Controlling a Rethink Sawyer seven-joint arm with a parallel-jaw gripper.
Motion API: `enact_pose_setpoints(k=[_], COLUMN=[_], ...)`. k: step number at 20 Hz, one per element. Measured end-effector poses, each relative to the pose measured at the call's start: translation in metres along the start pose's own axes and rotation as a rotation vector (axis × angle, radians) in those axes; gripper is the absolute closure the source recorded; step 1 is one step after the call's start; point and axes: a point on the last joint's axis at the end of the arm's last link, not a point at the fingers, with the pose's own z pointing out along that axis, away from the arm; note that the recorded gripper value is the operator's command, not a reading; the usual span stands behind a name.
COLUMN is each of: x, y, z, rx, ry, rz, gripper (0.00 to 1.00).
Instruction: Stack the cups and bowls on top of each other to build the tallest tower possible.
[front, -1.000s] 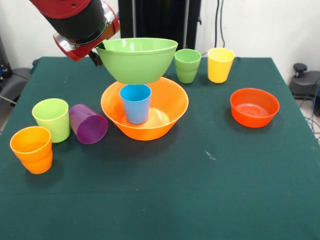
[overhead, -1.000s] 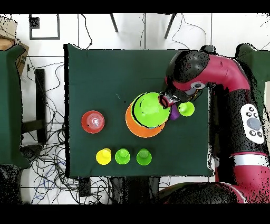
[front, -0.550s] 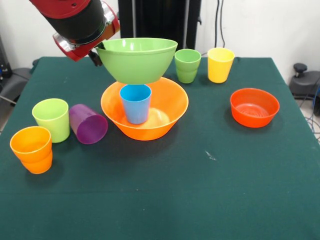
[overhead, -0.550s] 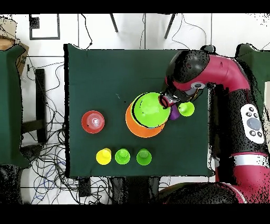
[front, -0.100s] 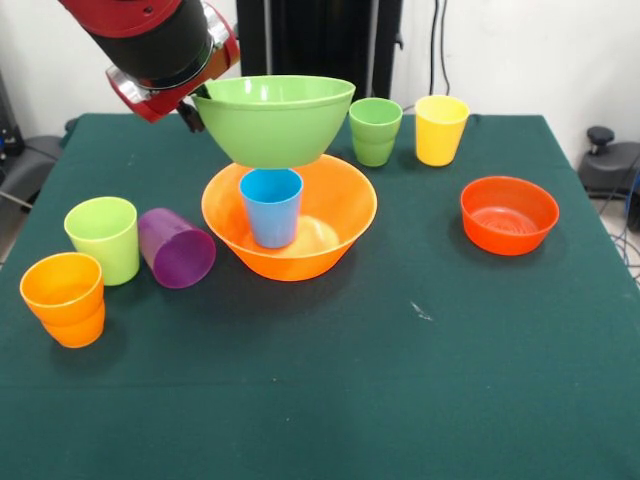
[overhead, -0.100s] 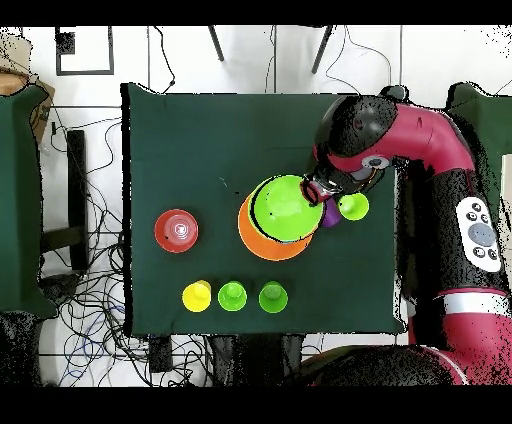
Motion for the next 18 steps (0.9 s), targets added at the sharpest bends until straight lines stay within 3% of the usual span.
enact_pose_setpoints(k=[8, 9, 18], x=[0.0001, 0.0002, 0.0013], y=[0.0008, 0.0009, 0.0021], z=[0.0011, 0.0008, -0.0047], rx=[-0.002, -0.002, 0.004], ry=[0.002, 0.002, -0.003], rz=[-0.001, -0.001, 0.000], gripper=[1.00, 0.00, 0.00])
